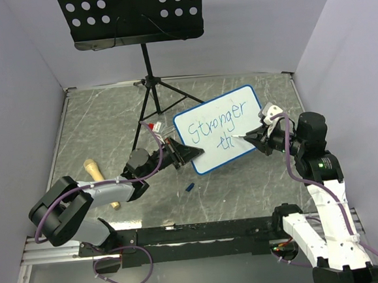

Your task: Write a sentence on the whiteboard

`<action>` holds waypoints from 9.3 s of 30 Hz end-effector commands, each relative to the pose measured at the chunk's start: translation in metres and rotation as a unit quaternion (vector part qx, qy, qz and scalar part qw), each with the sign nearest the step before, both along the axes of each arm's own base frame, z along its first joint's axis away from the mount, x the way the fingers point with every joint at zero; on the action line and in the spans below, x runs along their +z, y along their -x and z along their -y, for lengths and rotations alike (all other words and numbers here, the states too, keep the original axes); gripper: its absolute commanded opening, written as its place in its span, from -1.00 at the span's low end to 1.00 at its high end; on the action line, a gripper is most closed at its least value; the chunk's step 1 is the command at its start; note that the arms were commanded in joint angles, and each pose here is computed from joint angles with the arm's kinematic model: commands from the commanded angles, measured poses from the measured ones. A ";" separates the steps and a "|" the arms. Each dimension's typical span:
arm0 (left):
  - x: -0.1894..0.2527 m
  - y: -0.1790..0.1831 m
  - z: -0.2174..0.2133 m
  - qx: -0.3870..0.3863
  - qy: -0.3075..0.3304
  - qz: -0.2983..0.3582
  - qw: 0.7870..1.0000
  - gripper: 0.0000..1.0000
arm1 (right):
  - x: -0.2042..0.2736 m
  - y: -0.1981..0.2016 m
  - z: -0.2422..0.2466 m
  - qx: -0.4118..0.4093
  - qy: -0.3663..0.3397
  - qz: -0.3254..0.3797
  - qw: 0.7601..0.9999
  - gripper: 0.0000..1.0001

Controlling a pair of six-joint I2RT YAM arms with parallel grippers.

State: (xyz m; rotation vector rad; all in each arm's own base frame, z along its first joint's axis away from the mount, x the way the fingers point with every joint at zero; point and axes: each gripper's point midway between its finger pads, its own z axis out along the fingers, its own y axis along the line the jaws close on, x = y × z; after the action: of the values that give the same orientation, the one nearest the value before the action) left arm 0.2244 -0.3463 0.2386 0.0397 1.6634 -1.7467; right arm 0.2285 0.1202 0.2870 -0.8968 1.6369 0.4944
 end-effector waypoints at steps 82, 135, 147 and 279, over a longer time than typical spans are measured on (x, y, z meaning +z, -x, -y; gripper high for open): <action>0.064 0.014 -0.009 -0.004 0.087 0.083 0.993 -0.98 | 0.012 -0.011 0.006 -0.018 -0.005 0.026 0.999 -1.00; 0.077 0.012 -0.014 0.008 0.106 0.085 0.991 -0.98 | -0.009 -0.004 0.012 -0.017 0.029 0.001 0.999 -1.00; 0.075 0.015 -0.013 -0.003 0.108 0.086 0.990 -0.98 | 0.009 -0.024 0.013 -0.034 0.015 0.019 0.999 -1.00; 0.061 0.011 -0.025 0.028 0.072 0.080 0.994 -0.98 | 0.043 -0.014 0.017 -0.049 -0.018 0.042 0.998 -1.00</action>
State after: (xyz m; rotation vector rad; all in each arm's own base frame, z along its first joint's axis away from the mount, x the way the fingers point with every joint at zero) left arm 0.2261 -0.3295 0.2429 -0.0303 1.6382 -1.7021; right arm 0.2417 0.1032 0.3217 -0.8025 1.6161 0.4153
